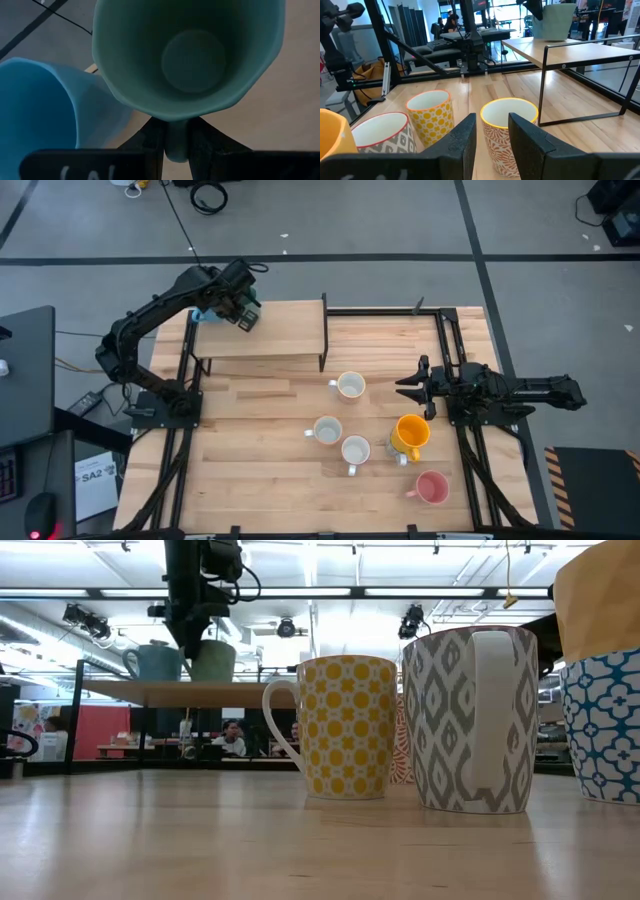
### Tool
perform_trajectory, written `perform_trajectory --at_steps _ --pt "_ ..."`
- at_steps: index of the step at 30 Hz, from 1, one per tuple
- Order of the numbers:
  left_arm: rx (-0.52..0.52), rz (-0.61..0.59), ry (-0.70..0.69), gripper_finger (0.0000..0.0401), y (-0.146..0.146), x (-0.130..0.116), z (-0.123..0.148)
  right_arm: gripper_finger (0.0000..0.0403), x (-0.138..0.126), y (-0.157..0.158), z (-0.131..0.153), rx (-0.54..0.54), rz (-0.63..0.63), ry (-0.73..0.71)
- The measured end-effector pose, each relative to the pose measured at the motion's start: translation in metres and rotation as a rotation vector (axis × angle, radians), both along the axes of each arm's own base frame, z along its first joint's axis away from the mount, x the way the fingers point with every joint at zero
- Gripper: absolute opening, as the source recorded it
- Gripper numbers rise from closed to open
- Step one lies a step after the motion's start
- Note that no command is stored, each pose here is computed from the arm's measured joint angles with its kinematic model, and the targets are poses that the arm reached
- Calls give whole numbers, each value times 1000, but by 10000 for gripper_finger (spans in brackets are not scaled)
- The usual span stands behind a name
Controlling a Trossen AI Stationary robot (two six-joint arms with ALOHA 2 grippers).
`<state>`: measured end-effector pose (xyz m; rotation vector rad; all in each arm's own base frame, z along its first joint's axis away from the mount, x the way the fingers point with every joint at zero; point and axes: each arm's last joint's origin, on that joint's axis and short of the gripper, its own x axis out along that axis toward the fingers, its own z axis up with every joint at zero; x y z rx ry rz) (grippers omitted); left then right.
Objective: Place coffee mugs
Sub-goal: Put the green mug on the shelf
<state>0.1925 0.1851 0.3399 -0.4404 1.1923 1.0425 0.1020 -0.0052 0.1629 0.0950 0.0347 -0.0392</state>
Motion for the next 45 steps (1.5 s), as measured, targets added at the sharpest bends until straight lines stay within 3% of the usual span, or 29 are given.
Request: perform_trajectory --at_steps 7,45 --pt "53 35 43 62 1 -2 1 119 0 0 0 0 0 0" --pt "49 43 48 83 1 -3 1 119 0 0 0 0 0 0"
